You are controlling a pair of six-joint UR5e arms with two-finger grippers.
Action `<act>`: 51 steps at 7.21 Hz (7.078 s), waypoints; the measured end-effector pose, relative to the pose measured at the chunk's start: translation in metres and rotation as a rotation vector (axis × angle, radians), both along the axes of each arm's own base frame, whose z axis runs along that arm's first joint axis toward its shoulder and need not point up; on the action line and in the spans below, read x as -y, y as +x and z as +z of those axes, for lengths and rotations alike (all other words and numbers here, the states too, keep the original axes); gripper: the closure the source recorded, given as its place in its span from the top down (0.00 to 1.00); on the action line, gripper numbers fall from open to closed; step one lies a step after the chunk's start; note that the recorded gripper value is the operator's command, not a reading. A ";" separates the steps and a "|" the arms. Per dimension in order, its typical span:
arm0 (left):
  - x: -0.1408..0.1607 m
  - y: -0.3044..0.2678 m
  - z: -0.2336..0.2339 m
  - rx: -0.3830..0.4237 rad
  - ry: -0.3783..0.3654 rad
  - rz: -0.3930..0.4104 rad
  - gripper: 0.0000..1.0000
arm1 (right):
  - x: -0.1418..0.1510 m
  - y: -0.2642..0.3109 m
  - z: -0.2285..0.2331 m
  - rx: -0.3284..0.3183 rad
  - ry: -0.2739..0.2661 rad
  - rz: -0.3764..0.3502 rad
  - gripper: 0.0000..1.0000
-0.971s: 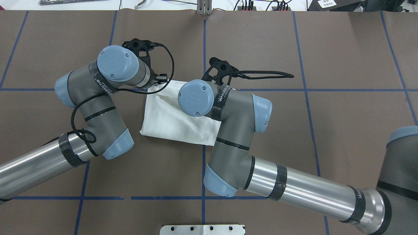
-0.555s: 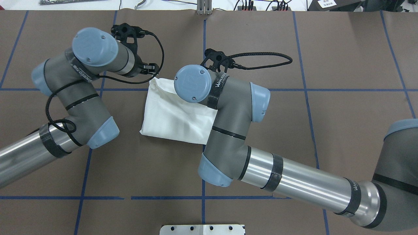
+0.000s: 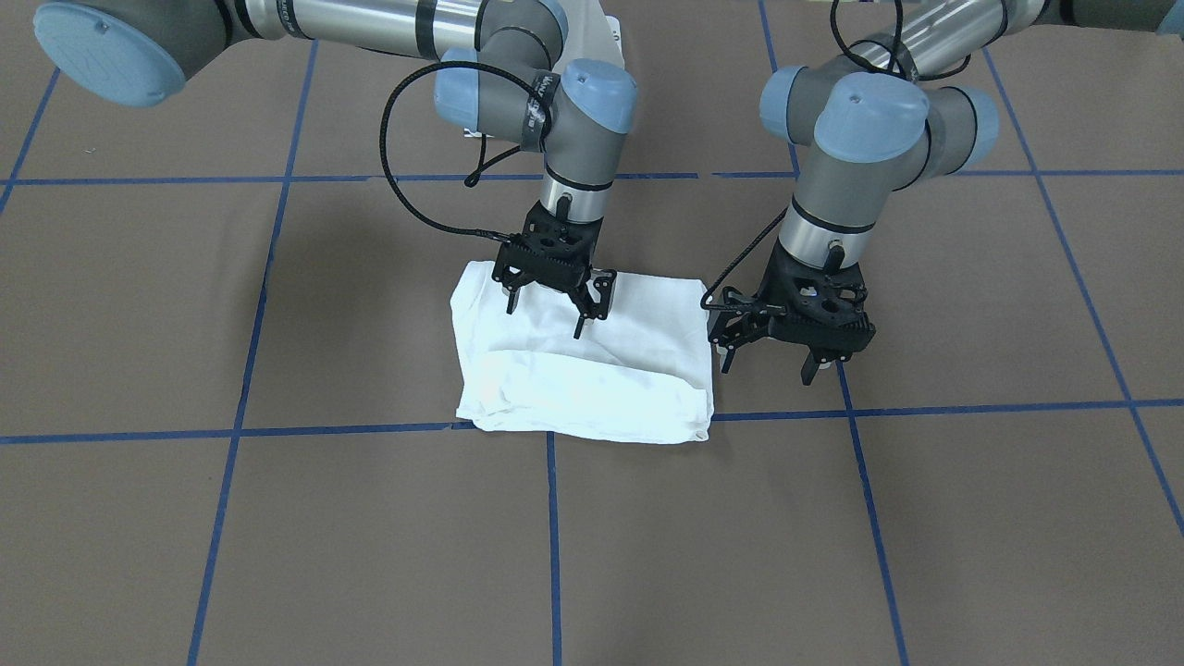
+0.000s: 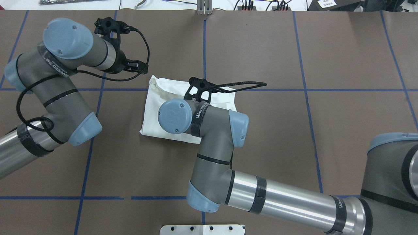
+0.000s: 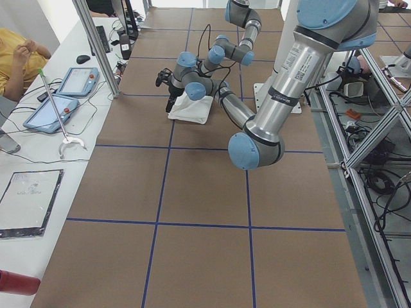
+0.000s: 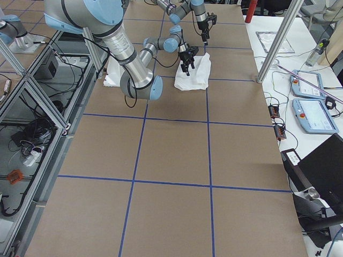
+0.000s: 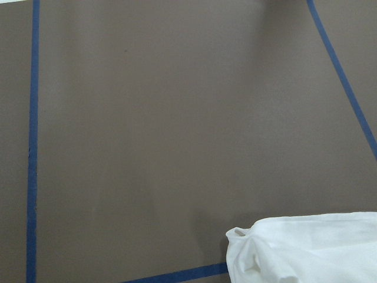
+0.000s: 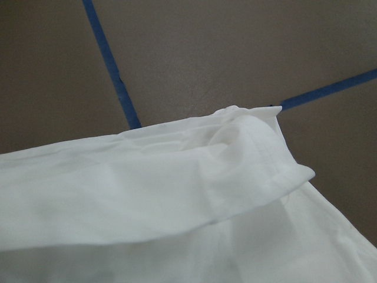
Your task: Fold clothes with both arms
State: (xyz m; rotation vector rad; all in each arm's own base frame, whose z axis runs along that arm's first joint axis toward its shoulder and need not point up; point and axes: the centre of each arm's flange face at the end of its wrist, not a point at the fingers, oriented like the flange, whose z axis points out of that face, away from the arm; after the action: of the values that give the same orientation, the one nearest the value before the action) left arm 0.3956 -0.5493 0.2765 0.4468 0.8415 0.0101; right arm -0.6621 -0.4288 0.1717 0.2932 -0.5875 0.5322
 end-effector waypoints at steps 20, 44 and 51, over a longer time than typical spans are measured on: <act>0.153 0.047 0.066 0.150 -0.093 -0.229 1.00 | 0.157 0.133 0.071 -0.006 0.189 -0.179 1.00; -0.165 -0.475 0.348 0.110 -0.157 0.232 1.00 | -0.047 0.746 0.472 0.115 -0.030 -0.672 1.00; -0.151 -0.475 0.338 0.117 -0.125 0.237 1.00 | -0.047 0.746 0.468 0.114 -0.021 -0.672 1.00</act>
State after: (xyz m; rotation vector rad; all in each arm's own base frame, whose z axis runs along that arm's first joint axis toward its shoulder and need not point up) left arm -0.0790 -0.3982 0.6145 0.2248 0.7709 0.1994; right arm 0.0841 -0.3821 0.6401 0.0335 -0.7457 -0.0945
